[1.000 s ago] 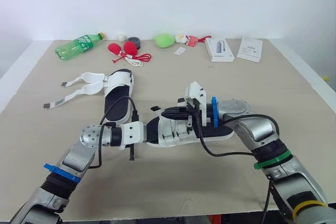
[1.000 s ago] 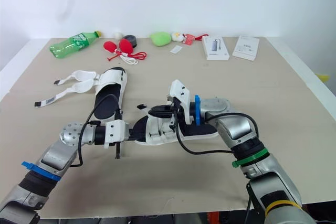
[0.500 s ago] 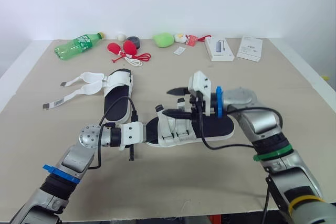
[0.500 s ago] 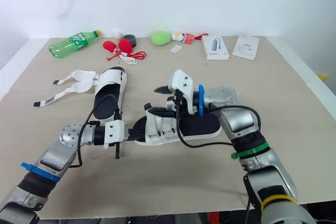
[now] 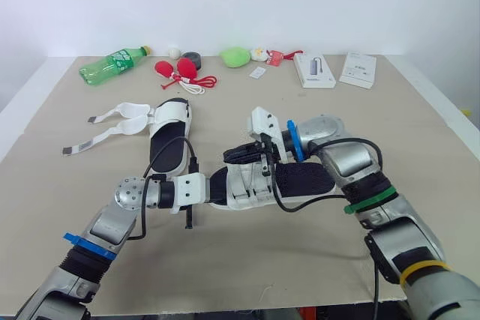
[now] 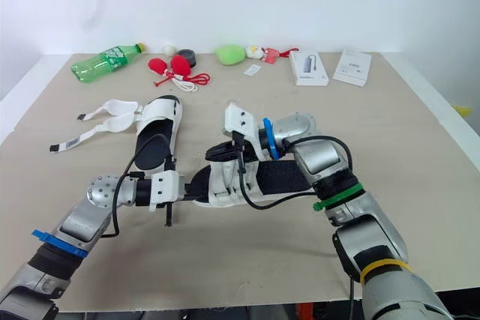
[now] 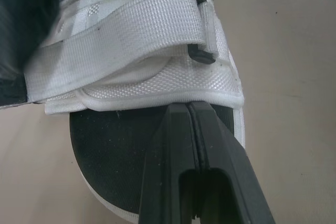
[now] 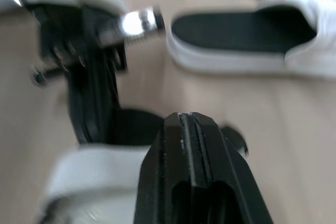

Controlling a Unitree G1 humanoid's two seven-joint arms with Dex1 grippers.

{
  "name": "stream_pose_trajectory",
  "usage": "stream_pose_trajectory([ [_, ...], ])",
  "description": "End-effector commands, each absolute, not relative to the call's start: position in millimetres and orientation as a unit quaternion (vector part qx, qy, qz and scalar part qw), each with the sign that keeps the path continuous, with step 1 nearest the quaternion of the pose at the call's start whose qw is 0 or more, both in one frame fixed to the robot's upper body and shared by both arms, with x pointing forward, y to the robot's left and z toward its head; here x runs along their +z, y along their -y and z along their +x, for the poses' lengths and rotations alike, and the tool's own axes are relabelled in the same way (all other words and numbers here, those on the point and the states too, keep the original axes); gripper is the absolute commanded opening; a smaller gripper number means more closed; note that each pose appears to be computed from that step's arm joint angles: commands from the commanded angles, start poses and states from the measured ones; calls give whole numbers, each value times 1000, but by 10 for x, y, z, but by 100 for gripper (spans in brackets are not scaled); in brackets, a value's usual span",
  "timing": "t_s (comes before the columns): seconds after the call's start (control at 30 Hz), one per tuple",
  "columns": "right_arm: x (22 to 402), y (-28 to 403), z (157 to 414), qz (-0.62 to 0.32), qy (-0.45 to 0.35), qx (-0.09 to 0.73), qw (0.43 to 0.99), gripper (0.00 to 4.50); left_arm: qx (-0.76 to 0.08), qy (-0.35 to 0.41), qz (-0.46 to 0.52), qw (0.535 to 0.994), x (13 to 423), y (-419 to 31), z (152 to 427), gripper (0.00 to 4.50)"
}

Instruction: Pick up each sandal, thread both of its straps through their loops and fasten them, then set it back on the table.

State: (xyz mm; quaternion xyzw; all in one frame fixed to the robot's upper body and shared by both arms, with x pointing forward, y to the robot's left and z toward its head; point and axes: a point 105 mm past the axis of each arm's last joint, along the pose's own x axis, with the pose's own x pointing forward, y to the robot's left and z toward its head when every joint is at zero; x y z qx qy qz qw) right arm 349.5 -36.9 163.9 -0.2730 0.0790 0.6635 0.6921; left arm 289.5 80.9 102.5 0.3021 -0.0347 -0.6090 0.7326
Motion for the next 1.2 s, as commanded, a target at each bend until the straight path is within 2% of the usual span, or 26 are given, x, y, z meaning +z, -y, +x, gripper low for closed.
stream_pose_trajectory([
  [0.03, 1670, 410, 3600, -352, -66, 652, 668, 8, -614, -9, 301, 730, 810, -818, 2859, 0],
  [0.2, 1622, 431, 3652, -427, -48, 650, 626, 8, -612, -10, 301, 732, 808, -837, 2855, 0],
  [0.33, 1716, 436, 3774, -463, -14, 625, 629, 8, -611, -9, 301, 732, 812, -835, 2861, 0],
  [0.5, 2135, 573, 4005, -433, 44, 570, 697, 8, -611, -6, 300, 733, 832, -840, 2872, 0],
  [0.6, 2385, 771, 4016, -346, 65, 577, 737, 8, -610, 3, 297, 735, 882, -843, 2875, 0],
  [0.7, 2464, 1089, 3972, -291, 71, 581, 757, 86, -607, 20, 287, 741, 986, -847, 2895, 0],
  [0.73, 2439, 1180, 3955, -275, 64, 584, 761, 144, -606, 26, 285, 742, 1029, -848, 2901, 0],
  [0.77, 2398, 1258, 3935, -263, 58, 588, 763, 158, -605, 33, 282, 744, 1074, -849, 2909, 0],
  [0.83, 2200, 1427, 3865, -251, 24, 604, 756, 259, -600, 51, 272, 751, 1186, -849, 2928, 0],
  [0.9, 1994, 1553, 3772, -243, -11, 624, 743, 302, -602, 62, 251, 755, 1297, -853, 2922, 0],
  [0.93, 1915, 1603, 3735, -235, -24, 630, 740, 343, -601, 73, 243, 758, 1362, -860, 2918, 0],
  [0.97, 1843, 1654, 3716, -227, -35, 632, 740, 376, -604, 81, 234, 758, 1428, -873, 2895, 41],
  [1.03, 1760, 1719, 3724, -231, -44, 624, 746, 435, -606, 94, 221, 758, 1535, -896, 2848, 73],
  [1.07, 1742, 1737, 3736, -232, -46, 619, 749, 450, -608, 97, 218, 758, 1568, -906, 2823, 125],
  [1.13, 1738, 1751, 3770, -231, -43, 610, 757, 450, -610, 100, 219, 755, 1607, -928, 2778, 187],
  [1.2, 1715, 1755, 3786, -235, -42, 605, 759, 450, -611, 101, 221, 753, 1637, -955, 2737, 275],
])
